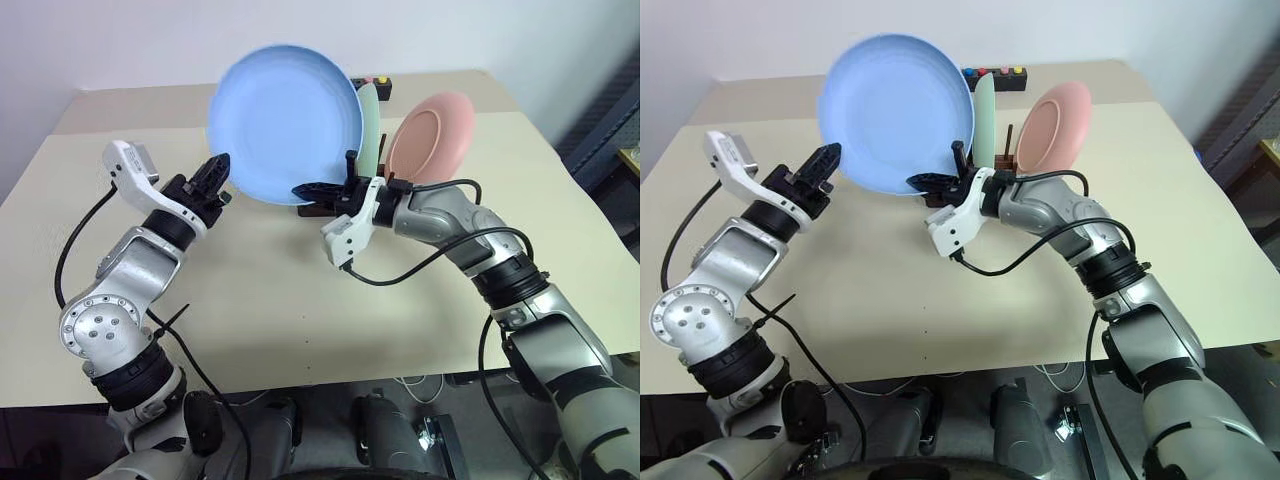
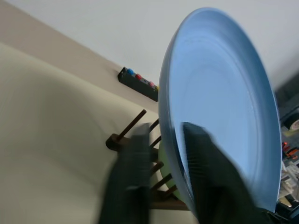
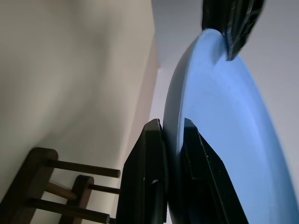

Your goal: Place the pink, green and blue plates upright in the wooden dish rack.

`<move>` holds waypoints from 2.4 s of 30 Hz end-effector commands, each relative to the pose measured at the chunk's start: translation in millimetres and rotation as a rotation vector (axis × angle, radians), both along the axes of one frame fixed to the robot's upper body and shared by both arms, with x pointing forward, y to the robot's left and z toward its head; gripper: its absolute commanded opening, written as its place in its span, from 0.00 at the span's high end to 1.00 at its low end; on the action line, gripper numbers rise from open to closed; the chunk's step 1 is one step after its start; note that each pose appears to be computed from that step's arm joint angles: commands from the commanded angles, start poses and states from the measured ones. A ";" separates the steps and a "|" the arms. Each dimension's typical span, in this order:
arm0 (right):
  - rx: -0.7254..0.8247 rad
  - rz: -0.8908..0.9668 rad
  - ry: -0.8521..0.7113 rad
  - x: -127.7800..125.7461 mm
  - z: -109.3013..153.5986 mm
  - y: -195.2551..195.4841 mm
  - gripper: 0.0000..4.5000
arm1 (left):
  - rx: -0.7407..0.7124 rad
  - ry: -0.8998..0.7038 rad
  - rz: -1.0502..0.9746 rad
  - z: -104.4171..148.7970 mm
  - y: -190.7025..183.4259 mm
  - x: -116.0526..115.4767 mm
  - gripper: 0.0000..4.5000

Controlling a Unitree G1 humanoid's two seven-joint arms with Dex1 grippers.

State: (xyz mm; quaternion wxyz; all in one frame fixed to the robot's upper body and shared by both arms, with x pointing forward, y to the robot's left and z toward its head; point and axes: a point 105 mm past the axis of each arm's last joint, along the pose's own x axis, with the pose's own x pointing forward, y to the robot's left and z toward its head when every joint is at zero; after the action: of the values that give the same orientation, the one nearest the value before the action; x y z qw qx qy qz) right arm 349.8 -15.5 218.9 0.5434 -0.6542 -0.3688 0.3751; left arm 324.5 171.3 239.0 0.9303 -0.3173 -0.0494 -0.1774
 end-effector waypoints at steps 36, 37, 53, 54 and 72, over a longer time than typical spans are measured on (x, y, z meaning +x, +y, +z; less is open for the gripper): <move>1.564 0.394 1.793 14.2 127.5 -13.6 1.00 | 0.809 -0.405 -0.440 14.5 99.8 -77.7 0.01; 1.566 0.385 1.808 13.7 125.6 -11.7 1.00 | 0.810 -0.411 -0.442 15.2 99.7 -77.7 0.01; 1.617 0.196 1.694 30.2 105.4 -13.6 1.00 | 0.719 -0.435 -0.505 6.3 78.4 -77.8 0.01; 1.618 0.191 1.696 30.5 104.2 -13.2 1.00 | 0.720 -0.433 -0.508 5.5 77.6 -77.6 0.01; 1.655 0.034 1.692 47.4 67.1 -5.3 1.00 | 0.729 -0.422 -0.505 3.8 69.7 -80.2 0.01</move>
State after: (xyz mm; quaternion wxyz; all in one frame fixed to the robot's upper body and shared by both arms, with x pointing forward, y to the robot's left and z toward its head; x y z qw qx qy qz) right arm 399.9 -22.1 275.7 0.8713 0.3585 -0.0083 0.3349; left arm 248.6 243.6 235.1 0.8830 0.0612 -0.0777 -0.4589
